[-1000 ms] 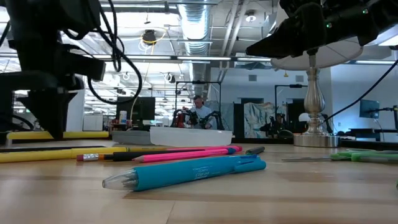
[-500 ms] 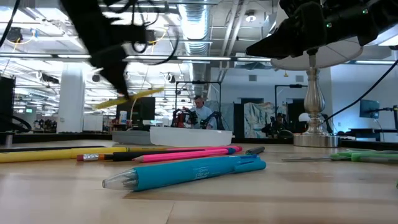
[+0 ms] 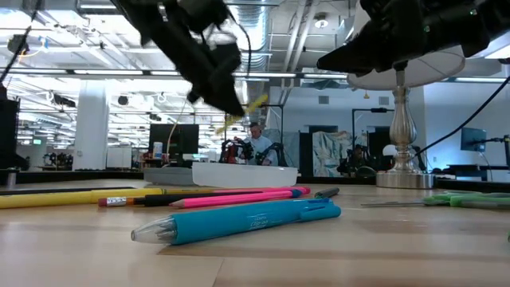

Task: Pick & place school supplies into a supply box
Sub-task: Put the yellow pen into the supply box, then put the gray pen into the supply box

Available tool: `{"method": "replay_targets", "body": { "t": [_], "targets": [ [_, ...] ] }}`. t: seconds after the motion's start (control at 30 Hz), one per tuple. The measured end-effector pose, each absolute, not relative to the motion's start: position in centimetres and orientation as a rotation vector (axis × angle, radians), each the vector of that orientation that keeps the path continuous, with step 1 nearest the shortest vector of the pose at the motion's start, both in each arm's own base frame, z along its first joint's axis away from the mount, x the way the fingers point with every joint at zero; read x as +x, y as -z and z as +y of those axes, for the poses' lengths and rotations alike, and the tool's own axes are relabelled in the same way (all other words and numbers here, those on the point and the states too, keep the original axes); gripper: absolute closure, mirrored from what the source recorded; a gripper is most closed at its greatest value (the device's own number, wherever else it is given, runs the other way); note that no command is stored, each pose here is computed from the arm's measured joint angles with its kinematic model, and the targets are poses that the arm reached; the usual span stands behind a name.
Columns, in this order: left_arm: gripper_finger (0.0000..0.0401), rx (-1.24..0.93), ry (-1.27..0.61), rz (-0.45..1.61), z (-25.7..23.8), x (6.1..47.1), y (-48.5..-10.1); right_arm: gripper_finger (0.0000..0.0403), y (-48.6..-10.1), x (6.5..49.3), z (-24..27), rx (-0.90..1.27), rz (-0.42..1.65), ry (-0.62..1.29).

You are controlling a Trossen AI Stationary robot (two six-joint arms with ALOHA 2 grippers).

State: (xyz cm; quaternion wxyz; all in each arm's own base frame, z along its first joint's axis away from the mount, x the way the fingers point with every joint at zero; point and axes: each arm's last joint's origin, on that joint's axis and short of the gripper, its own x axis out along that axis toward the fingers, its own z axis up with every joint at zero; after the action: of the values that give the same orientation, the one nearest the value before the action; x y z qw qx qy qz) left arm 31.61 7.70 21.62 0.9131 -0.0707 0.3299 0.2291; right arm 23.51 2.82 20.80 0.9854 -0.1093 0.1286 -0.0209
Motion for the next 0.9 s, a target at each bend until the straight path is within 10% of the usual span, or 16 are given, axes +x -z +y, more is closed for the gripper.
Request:
{"method": "replay_targets", "body": {
  "t": [0.53,0.9],
  "targets": [
    [0.0356,-0.198,-0.388,0.777,10.8,33.2,-16.1,0.0337,-20.2,23.3,2.9,-0.182,0.321,0.041],
    [0.0237,-0.121,-0.369,0.779,10.7,33.5,-16.4,0.0337,-19.7,23.1,2.8,-0.127,0.377,0.053]
  ]
}}
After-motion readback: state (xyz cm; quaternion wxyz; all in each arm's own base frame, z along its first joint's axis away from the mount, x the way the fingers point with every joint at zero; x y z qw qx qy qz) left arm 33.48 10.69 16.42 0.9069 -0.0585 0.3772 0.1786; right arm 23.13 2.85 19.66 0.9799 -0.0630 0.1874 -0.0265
